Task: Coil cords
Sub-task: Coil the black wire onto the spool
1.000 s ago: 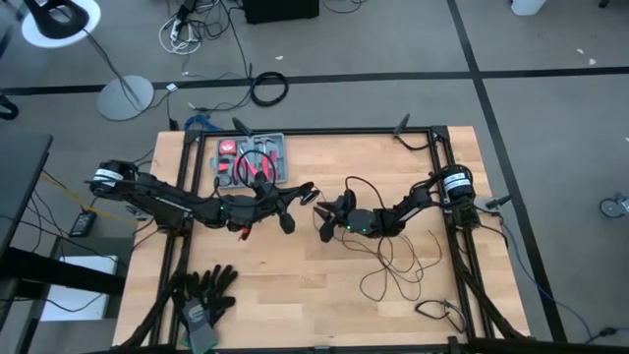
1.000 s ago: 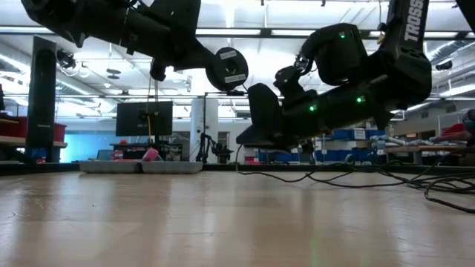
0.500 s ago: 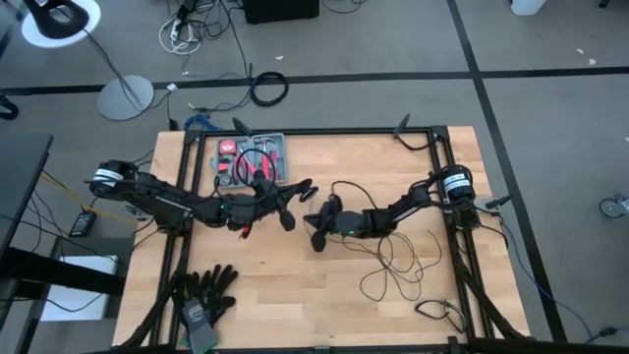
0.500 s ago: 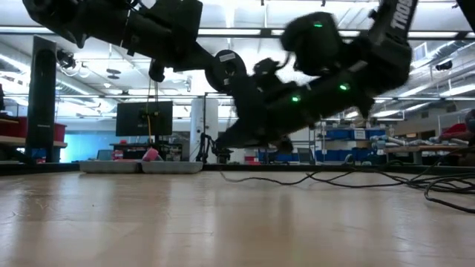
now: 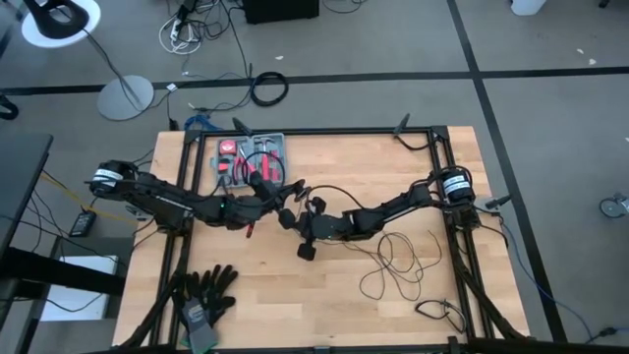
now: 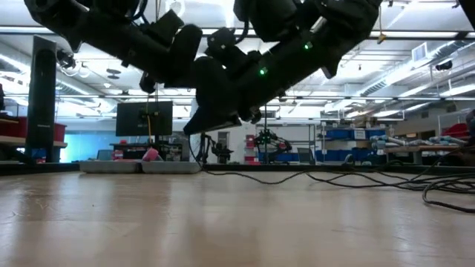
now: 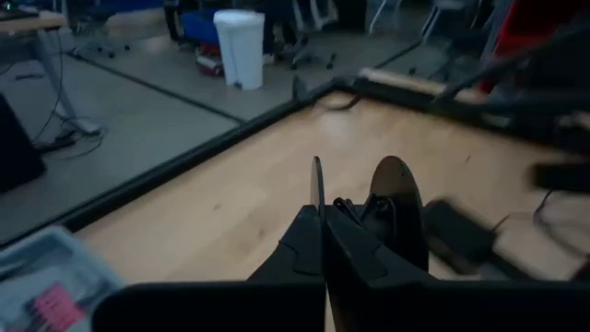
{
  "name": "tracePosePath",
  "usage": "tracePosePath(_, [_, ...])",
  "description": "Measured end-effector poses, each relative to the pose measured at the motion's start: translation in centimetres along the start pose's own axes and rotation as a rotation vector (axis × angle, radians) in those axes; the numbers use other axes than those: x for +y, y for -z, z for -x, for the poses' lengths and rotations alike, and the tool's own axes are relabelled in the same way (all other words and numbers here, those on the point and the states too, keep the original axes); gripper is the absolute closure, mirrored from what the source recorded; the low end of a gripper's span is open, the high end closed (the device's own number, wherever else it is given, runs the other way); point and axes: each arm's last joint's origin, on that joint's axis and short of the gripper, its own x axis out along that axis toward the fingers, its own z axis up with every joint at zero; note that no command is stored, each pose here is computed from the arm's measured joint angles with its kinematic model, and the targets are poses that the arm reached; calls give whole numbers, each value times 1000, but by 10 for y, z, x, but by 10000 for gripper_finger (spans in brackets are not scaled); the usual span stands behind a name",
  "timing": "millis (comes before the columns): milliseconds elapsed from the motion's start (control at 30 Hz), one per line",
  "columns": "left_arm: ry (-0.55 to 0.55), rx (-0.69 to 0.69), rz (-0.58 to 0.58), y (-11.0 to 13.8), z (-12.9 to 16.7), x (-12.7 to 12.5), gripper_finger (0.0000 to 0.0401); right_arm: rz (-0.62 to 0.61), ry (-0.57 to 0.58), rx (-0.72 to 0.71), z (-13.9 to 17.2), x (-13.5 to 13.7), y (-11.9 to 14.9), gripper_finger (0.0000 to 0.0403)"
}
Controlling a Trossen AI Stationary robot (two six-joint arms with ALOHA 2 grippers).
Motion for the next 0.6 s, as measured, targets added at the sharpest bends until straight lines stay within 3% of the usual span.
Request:
tracePosePath(367, [68, 147, 35, 12, -5, 8, 401, 140, -88, 145, -4, -5, -20, 403])
tracePosePath(600, [176, 225, 61, 12, -12, 14, 401, 141, -276, 284, 2, -19, -35, 403])
